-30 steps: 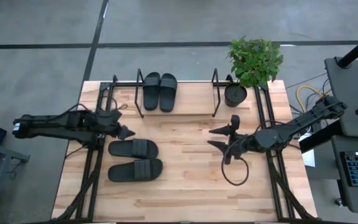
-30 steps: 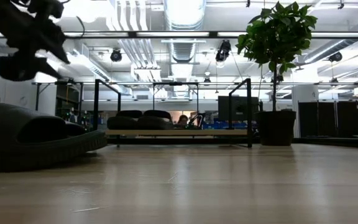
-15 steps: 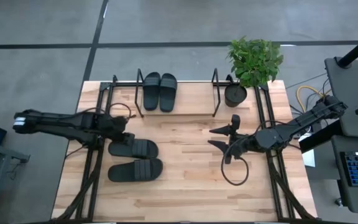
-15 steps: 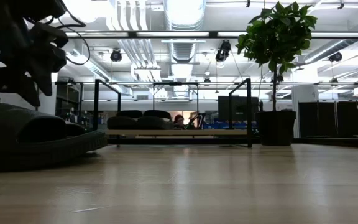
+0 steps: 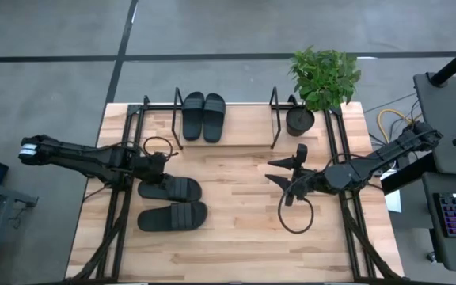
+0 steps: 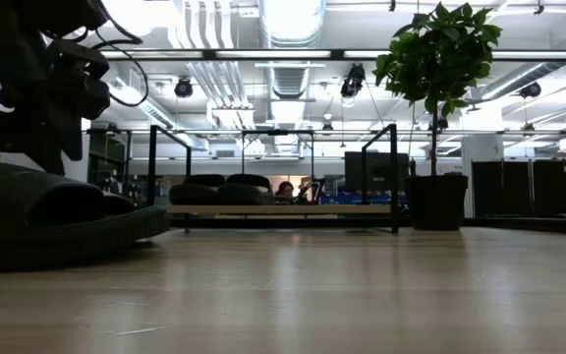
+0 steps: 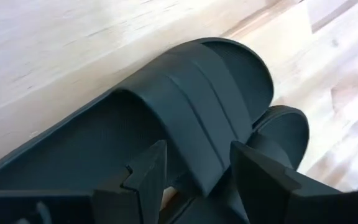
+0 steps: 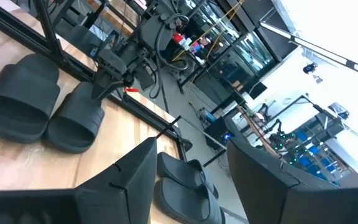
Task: Pick and place slides into the shelf
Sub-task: Put the black slide on the shelf
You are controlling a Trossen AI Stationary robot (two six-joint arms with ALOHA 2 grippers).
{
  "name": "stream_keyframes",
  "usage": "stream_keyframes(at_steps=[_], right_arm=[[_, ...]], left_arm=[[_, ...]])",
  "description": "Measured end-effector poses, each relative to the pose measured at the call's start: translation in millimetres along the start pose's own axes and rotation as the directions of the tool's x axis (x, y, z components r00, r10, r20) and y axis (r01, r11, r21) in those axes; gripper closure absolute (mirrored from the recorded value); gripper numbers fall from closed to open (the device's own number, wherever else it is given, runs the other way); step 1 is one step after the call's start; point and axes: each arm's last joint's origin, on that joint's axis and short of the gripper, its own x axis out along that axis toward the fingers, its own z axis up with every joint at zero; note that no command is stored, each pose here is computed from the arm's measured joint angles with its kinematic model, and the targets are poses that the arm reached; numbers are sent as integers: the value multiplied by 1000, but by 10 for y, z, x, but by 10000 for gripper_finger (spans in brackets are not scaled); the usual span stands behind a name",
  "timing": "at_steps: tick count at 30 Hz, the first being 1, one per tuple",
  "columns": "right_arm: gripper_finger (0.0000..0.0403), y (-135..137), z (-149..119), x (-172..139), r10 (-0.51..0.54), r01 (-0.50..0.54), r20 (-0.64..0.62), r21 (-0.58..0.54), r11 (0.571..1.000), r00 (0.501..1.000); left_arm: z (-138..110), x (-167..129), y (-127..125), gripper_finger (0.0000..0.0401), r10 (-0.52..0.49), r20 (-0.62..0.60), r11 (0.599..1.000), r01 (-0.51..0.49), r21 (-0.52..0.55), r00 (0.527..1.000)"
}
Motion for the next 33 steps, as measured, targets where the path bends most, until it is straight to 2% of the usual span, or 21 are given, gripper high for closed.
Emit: stream_keyframes(at_steps=[3, 7, 15, 23, 27, 33], right_arm=[[216, 0, 0, 0, 0, 0, 0, 0, 1000, 1000], [216, 0, 0, 0, 0, 0, 0, 0, 1000, 1000], [216, 0, -8, 0, -13, 13, -15, -4, 1000, 1000], [216, 0, -8, 0, -13, 12, -15, -5, 1000, 1000], [216, 1, -8, -1, -12, 11, -15, -29, 1000, 1000], [216, 2, -10, 0, -10, 9, -16, -77, 997, 1000]], left_arm=[[-21, 62, 46, 239, 17, -7, 1000, -17, -3, 1000], [-49, 217, 121, 239, -25, 3, 999, 25, -23, 1000], [-74, 379, 165, 239, -244, 54, 969, 245, -22, 968], [-113, 519, 272, 244, -302, 82, 952, 306, -32, 950], [-123, 555, 299, 281, -314, 85, 948, 317, -20, 946], [-108, 521, 260, 382, -347, 97, 938, 344, 46, 933]])
